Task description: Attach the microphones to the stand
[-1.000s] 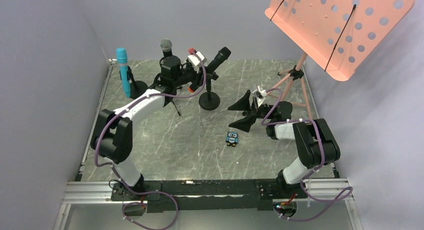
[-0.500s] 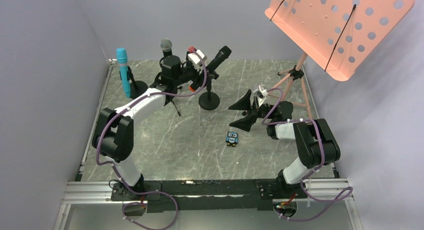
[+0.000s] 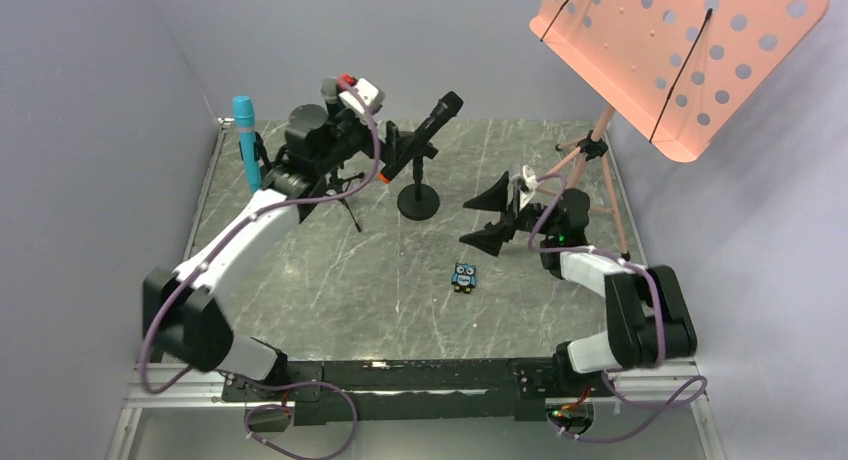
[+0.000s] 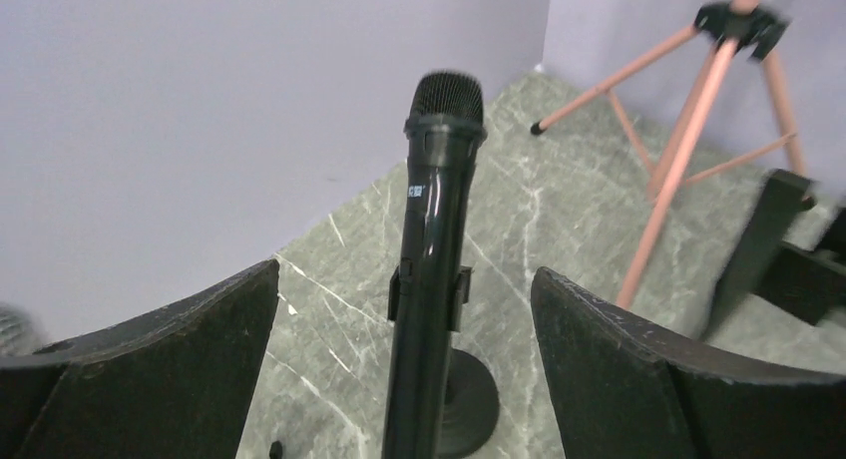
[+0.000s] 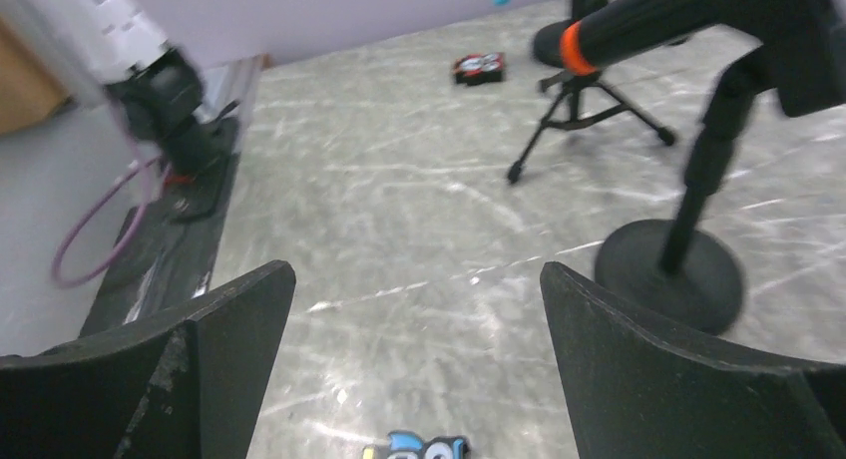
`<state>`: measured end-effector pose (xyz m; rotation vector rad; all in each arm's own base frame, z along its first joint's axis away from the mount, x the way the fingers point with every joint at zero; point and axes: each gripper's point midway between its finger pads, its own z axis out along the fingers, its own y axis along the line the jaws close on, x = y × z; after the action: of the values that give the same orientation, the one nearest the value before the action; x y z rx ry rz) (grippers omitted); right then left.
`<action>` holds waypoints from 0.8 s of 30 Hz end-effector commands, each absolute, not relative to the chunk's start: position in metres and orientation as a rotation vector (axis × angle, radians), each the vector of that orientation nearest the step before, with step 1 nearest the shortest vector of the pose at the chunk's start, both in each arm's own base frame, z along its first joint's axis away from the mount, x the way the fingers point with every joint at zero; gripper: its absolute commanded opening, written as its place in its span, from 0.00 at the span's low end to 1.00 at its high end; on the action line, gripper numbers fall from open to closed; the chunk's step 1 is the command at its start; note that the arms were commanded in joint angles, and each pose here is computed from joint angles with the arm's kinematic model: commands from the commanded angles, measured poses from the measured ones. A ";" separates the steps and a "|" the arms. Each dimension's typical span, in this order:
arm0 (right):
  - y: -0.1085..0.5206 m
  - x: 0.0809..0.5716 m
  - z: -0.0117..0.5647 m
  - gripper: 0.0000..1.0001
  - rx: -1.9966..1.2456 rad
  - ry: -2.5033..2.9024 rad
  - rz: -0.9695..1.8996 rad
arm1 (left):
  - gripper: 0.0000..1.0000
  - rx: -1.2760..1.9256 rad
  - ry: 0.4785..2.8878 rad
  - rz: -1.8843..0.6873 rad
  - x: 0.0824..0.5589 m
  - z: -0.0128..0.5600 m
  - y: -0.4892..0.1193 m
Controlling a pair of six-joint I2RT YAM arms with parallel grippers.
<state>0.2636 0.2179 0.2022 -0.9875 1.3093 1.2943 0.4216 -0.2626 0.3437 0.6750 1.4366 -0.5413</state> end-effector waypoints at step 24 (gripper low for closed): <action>0.036 0.252 0.295 1.00 -0.102 1.814 0.253 | 0.99 0.043 1.710 -0.441 0.200 0.261 -0.080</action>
<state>0.2569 0.0557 0.3140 -0.3391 1.7312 0.2583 0.2069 -0.0877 0.2589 0.0942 1.7123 -0.4448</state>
